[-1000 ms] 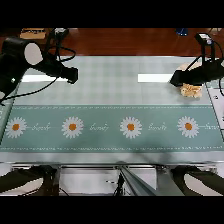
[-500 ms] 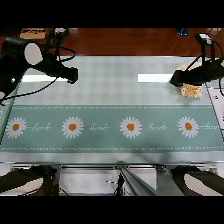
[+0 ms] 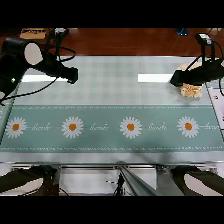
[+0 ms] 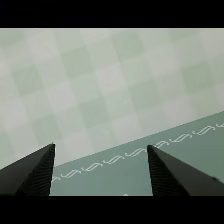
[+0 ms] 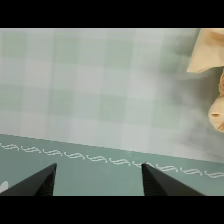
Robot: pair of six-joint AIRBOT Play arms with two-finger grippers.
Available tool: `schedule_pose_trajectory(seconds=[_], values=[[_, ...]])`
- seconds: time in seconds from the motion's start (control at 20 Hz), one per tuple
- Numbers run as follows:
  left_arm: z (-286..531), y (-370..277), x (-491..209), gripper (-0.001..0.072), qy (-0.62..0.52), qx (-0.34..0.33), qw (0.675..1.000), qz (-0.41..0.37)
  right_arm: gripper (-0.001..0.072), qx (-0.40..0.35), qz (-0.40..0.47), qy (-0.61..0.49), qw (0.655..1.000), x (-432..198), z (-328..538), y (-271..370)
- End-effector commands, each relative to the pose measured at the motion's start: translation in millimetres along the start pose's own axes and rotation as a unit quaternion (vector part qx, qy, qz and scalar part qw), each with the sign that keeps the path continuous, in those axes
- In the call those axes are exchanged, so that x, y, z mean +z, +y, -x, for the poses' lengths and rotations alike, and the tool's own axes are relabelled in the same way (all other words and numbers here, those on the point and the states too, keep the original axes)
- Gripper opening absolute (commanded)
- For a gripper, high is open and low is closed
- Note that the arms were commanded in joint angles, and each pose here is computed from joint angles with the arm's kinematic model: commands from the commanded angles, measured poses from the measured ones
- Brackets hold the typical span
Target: Fold the shirts.
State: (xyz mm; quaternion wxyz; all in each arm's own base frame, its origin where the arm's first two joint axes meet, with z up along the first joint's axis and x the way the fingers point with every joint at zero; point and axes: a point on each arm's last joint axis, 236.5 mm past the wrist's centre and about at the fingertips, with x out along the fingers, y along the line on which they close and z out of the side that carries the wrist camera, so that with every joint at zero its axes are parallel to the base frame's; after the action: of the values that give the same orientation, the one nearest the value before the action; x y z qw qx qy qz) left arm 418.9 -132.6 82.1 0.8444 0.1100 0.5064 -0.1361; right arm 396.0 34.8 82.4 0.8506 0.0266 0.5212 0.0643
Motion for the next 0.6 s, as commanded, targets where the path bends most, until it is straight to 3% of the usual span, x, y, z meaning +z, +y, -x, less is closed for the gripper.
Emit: schedule_pose_trajectory(seconds=[0.0,0.3,0.4,0.55], values=[[-0.2,-1.4,2.0,0.072,-0.004,-0.002,1.0,0.001,0.06,0.005,-0.015,-0.018,1.0,8.5,0.0,2.3],[-1.2,-0.5,28.1,0.072,-0.058,0.0,0.998,0.001,0.0591,-0.023,0.01,-0.212,0.977,98.1,21.5,-9.5],[-3.7,-0.4,39.5,0.072,-0.08,0.0,0.997,0.001,0.0582,-0.088,0.037,-0.277,0.956,128.5,35.0,-36.0],[-5.2,-2.6,39.4,0.072,-0.079,-0.004,0.997,0.004,0.0582,-0.179,-0.041,-0.296,0.937,137.0,23.1,-115.0]])
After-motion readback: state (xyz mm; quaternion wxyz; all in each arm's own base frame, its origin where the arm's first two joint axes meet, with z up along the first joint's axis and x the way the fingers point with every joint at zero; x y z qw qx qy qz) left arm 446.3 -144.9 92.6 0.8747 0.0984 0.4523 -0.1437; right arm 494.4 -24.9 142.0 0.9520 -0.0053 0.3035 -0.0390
